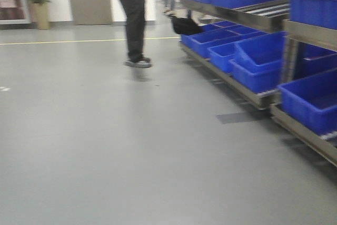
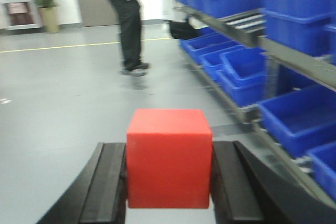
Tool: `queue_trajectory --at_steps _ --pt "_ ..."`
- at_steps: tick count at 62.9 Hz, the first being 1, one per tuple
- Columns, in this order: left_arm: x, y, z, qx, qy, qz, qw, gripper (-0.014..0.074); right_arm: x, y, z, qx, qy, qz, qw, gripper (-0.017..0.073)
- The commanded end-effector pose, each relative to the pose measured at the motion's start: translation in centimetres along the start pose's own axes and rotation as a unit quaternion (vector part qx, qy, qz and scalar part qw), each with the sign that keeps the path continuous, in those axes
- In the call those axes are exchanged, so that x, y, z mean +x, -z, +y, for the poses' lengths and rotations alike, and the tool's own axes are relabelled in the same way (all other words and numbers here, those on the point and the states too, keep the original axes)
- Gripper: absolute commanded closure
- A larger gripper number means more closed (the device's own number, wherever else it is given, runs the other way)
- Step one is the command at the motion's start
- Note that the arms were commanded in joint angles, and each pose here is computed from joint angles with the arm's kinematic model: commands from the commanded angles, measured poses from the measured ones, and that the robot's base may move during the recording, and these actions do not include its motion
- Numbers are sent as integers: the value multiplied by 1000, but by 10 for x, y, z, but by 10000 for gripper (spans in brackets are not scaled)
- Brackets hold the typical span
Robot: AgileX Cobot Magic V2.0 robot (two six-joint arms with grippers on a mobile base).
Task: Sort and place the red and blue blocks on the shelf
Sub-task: 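Drive backward and turn away from the table holding both cubes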
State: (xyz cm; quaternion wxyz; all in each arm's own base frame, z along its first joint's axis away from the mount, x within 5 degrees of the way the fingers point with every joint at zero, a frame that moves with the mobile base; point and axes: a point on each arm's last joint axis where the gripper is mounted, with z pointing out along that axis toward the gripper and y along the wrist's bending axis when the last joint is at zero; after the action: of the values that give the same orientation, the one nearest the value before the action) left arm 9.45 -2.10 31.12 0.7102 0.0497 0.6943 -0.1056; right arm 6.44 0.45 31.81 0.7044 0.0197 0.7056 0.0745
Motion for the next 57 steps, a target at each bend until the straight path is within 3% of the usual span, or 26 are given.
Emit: queue_trajectory --at_steps 1,57 --pt "-18 1 -1 2 5 -60 998 273 -16 1 2 -5 12 -54 998 187" --pt "-18 1 -1 2 5 -60 998 273 -16 1 2 -5 12 -54 998 187"
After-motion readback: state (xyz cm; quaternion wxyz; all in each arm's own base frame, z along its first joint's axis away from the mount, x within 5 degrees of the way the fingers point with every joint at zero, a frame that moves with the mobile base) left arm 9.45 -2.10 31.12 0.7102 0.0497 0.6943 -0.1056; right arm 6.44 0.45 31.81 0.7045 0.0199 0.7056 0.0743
